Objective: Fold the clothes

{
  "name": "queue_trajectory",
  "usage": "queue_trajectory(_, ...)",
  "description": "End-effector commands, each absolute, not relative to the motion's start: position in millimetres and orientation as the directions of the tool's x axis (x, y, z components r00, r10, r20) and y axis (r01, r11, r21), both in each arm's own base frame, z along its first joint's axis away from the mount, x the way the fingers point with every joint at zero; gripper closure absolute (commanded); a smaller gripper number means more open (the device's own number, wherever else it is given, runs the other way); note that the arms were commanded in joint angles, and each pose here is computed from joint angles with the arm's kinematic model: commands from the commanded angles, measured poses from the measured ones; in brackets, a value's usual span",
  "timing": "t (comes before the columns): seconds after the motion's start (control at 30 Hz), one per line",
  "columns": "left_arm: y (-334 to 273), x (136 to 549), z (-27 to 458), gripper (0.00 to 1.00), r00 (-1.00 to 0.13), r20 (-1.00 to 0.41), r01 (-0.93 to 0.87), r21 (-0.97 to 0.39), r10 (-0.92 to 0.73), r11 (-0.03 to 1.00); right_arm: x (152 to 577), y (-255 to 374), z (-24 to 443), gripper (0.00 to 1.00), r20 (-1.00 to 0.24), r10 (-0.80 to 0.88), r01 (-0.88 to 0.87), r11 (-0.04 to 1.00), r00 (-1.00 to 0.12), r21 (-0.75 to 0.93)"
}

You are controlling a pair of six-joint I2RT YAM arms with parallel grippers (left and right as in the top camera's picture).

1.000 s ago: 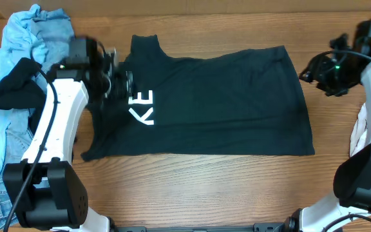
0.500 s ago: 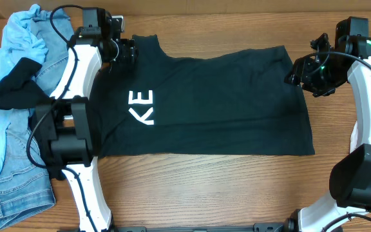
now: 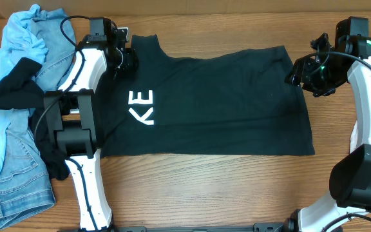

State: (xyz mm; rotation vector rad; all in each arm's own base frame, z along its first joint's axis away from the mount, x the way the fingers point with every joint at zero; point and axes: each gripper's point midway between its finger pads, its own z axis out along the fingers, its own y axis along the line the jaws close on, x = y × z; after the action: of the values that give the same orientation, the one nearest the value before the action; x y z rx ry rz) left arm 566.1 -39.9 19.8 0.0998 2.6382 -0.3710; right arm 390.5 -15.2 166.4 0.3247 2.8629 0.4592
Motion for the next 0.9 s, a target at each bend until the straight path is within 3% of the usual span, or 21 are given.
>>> queue_trajectory(0.0,-37,573,21,0.88,-0.879,-0.477,0.141,-0.253,0.003,0.957,396,-16,180,0.41,-0.236,0.241,0.157,0.932,-0.941,0.326)
queue_trajectory(0.03,-37,573,23,0.96,-0.880,-0.475,0.128,-0.262,-0.012,0.957,398,-17,181,0.44,-0.247,0.240,0.153,0.933,-0.939,0.325)
queue_trajectory(0.07,-36,573,26,0.96,-0.881,-0.472,0.109,-0.271,-0.033,0.956,403,-17,182,0.48,-0.264,0.239,0.147,0.934,-0.934,0.325)
queue_trajectory(0.1,-34,572,33,0.96,-0.885,-0.460,0.074,-0.288,-0.070,0.955,411,-20,183,0.59,-0.298,0.238,0.138,0.937,-0.925,0.320)
queue_trajectory(0.13,-30,570,41,0.96,-0.889,-0.446,0.045,-0.299,-0.098,0.953,419,-22,184,0.65,-0.326,0.236,0.131,0.941,-0.915,0.313)
queue_trajectory(0.2,-23,565,53,0.96,-0.894,-0.432,0.018,-0.305,-0.122,0.952,432,-25,182,0.67,-0.362,0.233,0.119,0.943,-0.903,0.311)
queue_trajectory(0.3,-19,550,64,0.96,-0.909,-0.373,-0.052,-0.336,-0.183,0.941,470,-33,163,0.54,-0.446,0.184,0.061,0.959,-0.876,0.277)
queue_trajectory(0.37,-20,541,63,0.96,-0.924,-0.334,-0.066,-0.339,-0.186,0.939,503,-39,153,0.35,-0.527,0.164,0.026,0.966,-0.834,0.259)
queue_trajectory(0.47,-22,531,59,0.96,-0.939,-0.292,-0.079,-0.338,-0.184,0.938,549,-40,120,0.27,-0.609,0.149,-0.014,0.967,-0.779,0.254)
queue_trajectory(0.67,-37,530,59,0.96,-0.944,-0.291,-0.054,-0.338,-0.159,0.940,591,-11,38,0.20,-0.640,0.096,-0.083,0.966,-0.763,0.245)
queue_trajectory(0.87,-48,529,59,0.96,-0.946,-0.292,-0.034,-0.338,-0.139,0.941,595,-9,7,0.21,-0.628,0.092,-0.074,0.970,-0.773,0.233)
